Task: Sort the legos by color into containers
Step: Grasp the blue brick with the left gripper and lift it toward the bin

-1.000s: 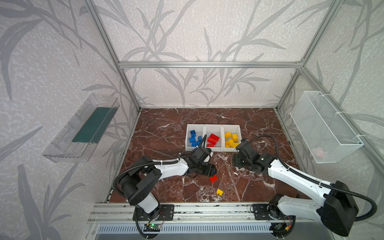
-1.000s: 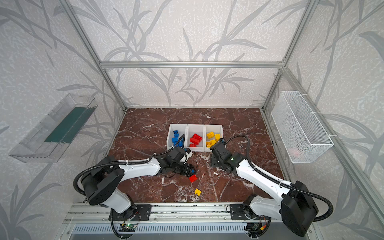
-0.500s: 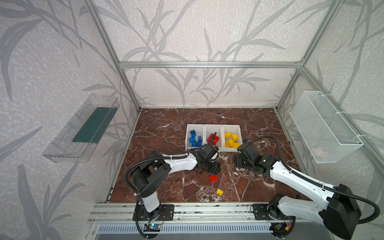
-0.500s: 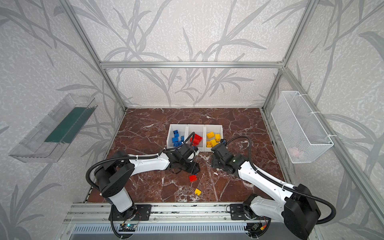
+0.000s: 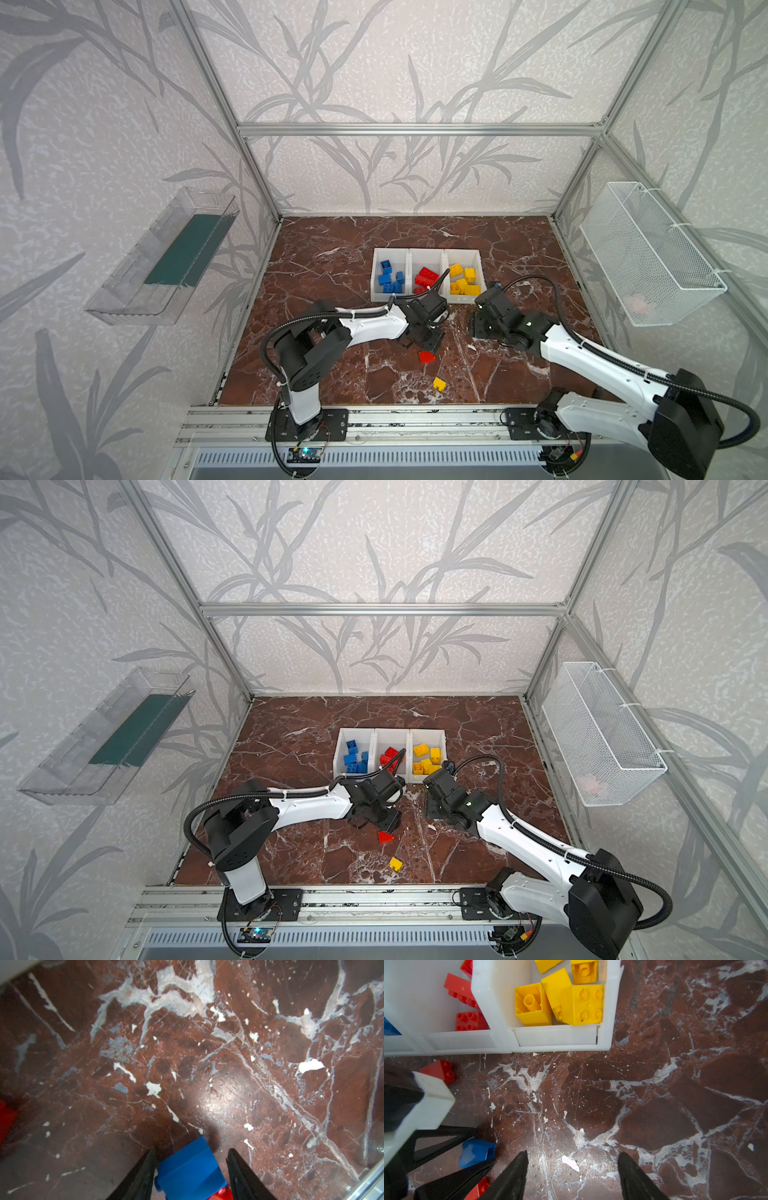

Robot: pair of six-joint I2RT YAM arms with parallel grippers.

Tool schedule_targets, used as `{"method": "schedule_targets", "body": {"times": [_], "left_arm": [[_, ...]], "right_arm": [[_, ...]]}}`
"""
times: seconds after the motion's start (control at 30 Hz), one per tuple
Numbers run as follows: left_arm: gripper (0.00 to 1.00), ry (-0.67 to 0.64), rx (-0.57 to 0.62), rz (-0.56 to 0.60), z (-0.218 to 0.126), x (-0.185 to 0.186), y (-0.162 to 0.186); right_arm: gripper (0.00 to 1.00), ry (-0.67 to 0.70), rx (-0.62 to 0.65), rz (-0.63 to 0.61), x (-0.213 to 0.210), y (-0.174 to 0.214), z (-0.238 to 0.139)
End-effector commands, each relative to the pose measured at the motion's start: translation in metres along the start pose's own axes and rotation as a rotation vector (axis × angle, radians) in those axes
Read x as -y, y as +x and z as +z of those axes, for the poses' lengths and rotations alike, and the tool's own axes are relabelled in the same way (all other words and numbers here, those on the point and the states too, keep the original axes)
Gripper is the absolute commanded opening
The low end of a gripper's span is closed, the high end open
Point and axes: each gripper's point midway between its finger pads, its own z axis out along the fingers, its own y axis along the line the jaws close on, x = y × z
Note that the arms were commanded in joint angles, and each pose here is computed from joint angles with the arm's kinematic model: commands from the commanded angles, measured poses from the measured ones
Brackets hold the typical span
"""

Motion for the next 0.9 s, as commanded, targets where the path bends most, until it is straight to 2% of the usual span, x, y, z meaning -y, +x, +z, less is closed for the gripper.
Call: {"method": "schedule_targets", "body": {"times": [0.0, 0.17, 0.27, 0.37, 0.6, 0.87], "left_arm": [[0.56, -0.08, -0.11, 0.033, 0.013, -0.014, 0.027], [0.55, -0.098, -0.096, 0.043, 0.008, -0.014, 0.023], [0.64, -0.093, -0.066, 0.028, -0.001, -0.012, 0.017], [0.66, -0.079, -0.052, 0.01, -0.008, -0.009, 0.015], [0.64, -0.077, -0.069, -0.046, -0.009, -0.008, 0.025], [0.58, -0.054, -0.086, -0.019, 0.0, 0.006, 0.023]], "right_arm": [[0.69, 0.026, 0.019, 0.004, 0.008, -0.001, -0.002], [0.69, 0.029, 0.022, 0.002, 0.009, -0.001, -0.002], [0.7, 0.031, 0.023, -0.001, 0.01, -0.001, -0.003], [0.7, 0.032, 0.029, 0.0, 0.012, -0.001, -0.003], [0.7, 0.022, 0.021, 0.0, 0.014, 0.004, 0.001], [0.7, 0.015, 0.023, 0.006, 0.016, 0.005, 0.0]]}}
